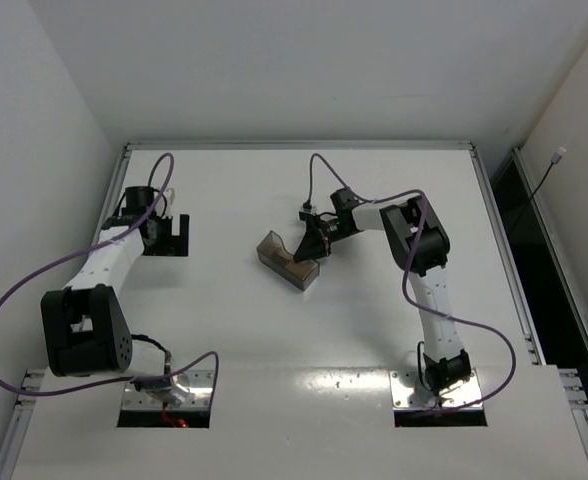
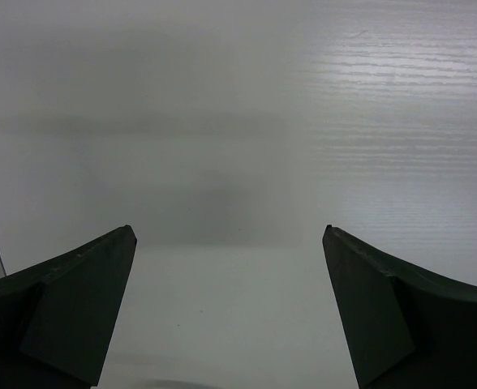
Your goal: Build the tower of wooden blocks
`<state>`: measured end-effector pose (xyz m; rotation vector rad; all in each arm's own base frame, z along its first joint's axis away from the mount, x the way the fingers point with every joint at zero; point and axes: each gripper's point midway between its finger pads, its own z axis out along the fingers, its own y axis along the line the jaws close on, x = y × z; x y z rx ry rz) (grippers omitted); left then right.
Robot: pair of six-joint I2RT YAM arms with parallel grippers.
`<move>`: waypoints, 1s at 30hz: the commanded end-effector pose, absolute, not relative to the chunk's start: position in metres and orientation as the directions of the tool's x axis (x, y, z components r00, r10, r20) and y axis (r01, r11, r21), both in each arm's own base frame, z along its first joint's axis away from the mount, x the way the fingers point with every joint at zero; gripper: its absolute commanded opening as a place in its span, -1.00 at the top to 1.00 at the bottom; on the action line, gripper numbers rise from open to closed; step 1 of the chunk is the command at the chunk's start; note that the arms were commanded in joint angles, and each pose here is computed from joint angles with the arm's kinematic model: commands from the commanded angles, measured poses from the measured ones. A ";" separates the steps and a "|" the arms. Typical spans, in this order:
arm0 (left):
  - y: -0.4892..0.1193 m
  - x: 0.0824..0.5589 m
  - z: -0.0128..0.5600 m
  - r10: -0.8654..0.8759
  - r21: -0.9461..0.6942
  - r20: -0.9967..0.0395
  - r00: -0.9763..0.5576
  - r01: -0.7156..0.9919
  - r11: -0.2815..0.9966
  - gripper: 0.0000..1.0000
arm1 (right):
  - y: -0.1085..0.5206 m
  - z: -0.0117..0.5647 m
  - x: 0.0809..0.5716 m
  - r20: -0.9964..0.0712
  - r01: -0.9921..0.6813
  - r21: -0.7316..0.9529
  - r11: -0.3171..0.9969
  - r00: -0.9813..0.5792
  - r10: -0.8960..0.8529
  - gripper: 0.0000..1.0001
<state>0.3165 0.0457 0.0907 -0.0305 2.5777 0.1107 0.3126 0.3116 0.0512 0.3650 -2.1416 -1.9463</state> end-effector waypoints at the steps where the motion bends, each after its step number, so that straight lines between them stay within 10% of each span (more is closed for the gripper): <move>1: 0.045 0.331 0.106 0.020 0.081 -0.578 -0.816 -0.034 0.996 -1.00 | 0.311 0.082 0.304 0.023 0.039 0.999 -0.032 -0.918 -0.397 1.00; 11: 0.045 0.331 0.104 0.019 0.080 -0.570 -0.821 -0.033 0.996 -1.00 | 0.324 0.123 0.294 -0.058 -0.033 0.997 -0.063 -0.898 -0.435 1.00; 15: 0.042 0.333 0.099 0.019 0.063 -0.572 -0.820 -0.021 0.998 -1.00 | 0.323 0.094 0.275 0.061 0.075 0.997 -0.013 -0.890 -0.452 1.00; 20: 0.043 0.335 0.111 0.020 0.072 -0.584 -0.812 -0.027 0.997 -1.00 | 0.333 0.155 0.308 -0.126 -0.095 0.991 -0.092 -0.891 -0.437 1.00; 25: 0.041 0.331 0.106 0.020 0.061 -0.580 -0.814 -0.019 0.998 -1.00 | 0.330 0.103 0.266 0.087 0.098 0.995 0.002 -0.875 -0.476 1.00; 30: 0.042 0.329 0.105 0.019 0.068 -0.571 -0.821 -0.024 0.997 -1.00 | 0.322 0.126 0.301 0.022 0.027 1.000 -0.007 -0.912 -0.410 1.00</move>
